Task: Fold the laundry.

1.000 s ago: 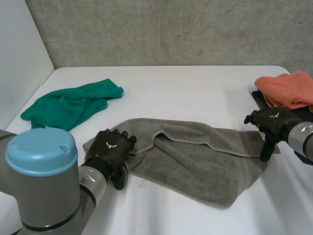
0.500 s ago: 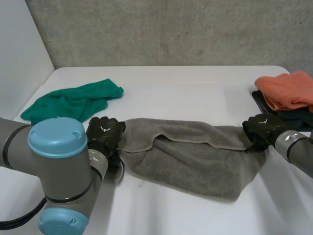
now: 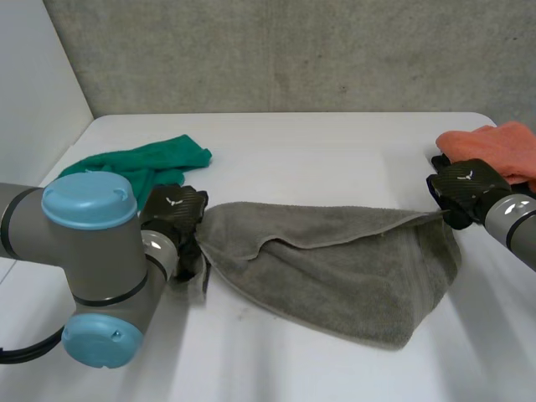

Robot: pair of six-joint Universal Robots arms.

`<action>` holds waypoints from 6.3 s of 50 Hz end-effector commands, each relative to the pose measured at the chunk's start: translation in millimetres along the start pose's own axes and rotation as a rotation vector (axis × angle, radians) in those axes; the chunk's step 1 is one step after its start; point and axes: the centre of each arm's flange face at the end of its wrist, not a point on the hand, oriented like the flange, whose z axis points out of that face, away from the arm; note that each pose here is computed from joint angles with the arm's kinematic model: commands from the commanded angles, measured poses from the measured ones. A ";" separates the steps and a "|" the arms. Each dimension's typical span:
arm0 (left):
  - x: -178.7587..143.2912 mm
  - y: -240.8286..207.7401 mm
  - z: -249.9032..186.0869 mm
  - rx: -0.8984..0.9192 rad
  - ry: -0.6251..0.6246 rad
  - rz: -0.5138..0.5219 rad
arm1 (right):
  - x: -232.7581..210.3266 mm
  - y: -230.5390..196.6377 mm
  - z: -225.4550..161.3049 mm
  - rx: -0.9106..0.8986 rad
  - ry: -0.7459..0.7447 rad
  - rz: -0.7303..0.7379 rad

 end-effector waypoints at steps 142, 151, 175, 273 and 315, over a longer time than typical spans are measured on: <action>-76.6 -177.8 -97.9 0.747 -0.120 0.076 | -46.8 -81.3 34.7 0.245 -0.150 0.417; -85.2 -217.6 -142.8 0.888 -0.149 0.068 | -109.8 -86.0 57.0 0.259 -0.393 0.627; -87.9 -242.9 -174.7 0.978 -0.166 0.041 | -242.2 -79.1 66.4 0.234 -0.729 0.764; -22.5 13.7 -16.5 0.052 -0.006 0.201 | -90.9 -19.9 -65.7 0.164 -0.149 -0.111; -55.1 15.6 35.3 -0.022 0.138 -0.079 | -66.2 -3.1 -56.9 0.113 -0.094 -0.081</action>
